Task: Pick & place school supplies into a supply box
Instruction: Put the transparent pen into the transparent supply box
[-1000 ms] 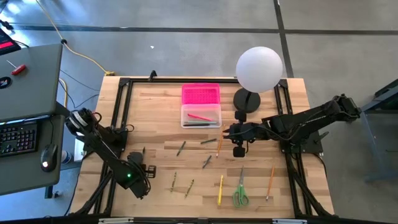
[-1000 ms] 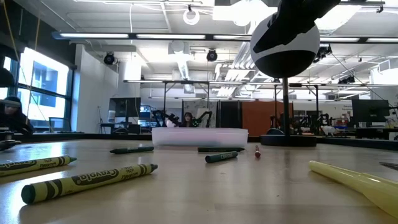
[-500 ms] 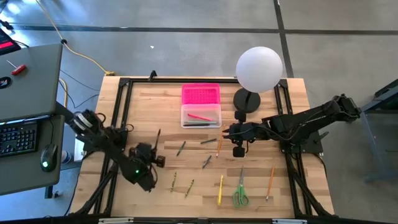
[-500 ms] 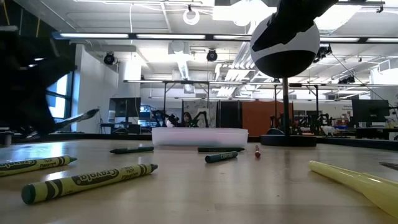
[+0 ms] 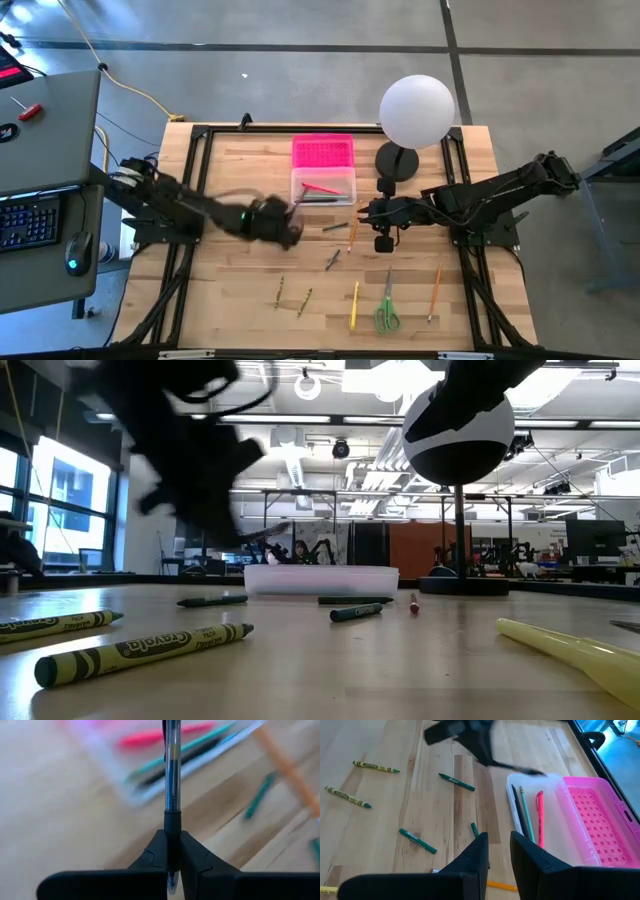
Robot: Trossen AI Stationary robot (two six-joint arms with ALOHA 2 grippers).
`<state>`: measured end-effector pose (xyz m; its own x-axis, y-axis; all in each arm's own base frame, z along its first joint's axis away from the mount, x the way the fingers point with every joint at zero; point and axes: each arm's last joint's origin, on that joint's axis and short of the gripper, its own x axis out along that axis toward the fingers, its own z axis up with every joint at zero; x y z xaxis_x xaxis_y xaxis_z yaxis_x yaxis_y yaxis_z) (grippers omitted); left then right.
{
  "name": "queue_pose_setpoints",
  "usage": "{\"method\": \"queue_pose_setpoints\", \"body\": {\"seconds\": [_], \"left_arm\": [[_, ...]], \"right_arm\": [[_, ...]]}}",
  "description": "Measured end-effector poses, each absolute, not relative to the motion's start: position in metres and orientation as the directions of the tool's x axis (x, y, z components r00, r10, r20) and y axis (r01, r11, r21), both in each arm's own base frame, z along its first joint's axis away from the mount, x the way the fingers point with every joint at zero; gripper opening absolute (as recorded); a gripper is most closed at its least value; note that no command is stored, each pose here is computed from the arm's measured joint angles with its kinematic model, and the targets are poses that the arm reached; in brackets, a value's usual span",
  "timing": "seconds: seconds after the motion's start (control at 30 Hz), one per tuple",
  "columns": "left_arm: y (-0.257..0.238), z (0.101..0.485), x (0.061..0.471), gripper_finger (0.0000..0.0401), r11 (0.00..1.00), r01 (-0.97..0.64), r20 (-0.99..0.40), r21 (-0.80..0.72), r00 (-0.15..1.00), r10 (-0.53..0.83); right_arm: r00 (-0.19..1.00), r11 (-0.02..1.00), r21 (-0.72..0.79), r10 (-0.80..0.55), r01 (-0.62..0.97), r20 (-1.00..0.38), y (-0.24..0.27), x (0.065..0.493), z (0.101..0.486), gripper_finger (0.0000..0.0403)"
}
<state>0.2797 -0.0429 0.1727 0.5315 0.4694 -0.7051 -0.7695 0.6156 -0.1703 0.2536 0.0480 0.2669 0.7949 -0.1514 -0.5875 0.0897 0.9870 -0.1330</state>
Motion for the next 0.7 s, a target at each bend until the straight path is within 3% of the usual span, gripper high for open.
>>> {"method": "queue_pose_setpoints", "body": {"seconds": [0.23, 0.43, 0.7], "left_arm": [[0.032, 0.184, 0.309, 0.0046, 0.844, -0.501, -0.651, -0.193, 0.709, 0.272], [0.068, 0.199, 0.311, 0.0050, 0.892, -0.434, -0.648, -0.126, 0.717, 0.258], [0.077, 0.183, 0.309, 0.0052, 0.909, -0.414, -0.722, -0.045, 0.643, 0.257]], "right_arm": [[0.795, 0.987, -0.137, -0.151, 0.086, -0.588, 0.048, 0.254, 0.267, 0.0059], [0.795, 0.987, -0.143, -0.148, 0.078, -0.589, 0.048, 0.254, 0.267, 0.0059], [0.794, 0.989, -0.095, -0.149, 0.115, -0.589, 0.048, 0.253, 0.267, 0.0059]]}}
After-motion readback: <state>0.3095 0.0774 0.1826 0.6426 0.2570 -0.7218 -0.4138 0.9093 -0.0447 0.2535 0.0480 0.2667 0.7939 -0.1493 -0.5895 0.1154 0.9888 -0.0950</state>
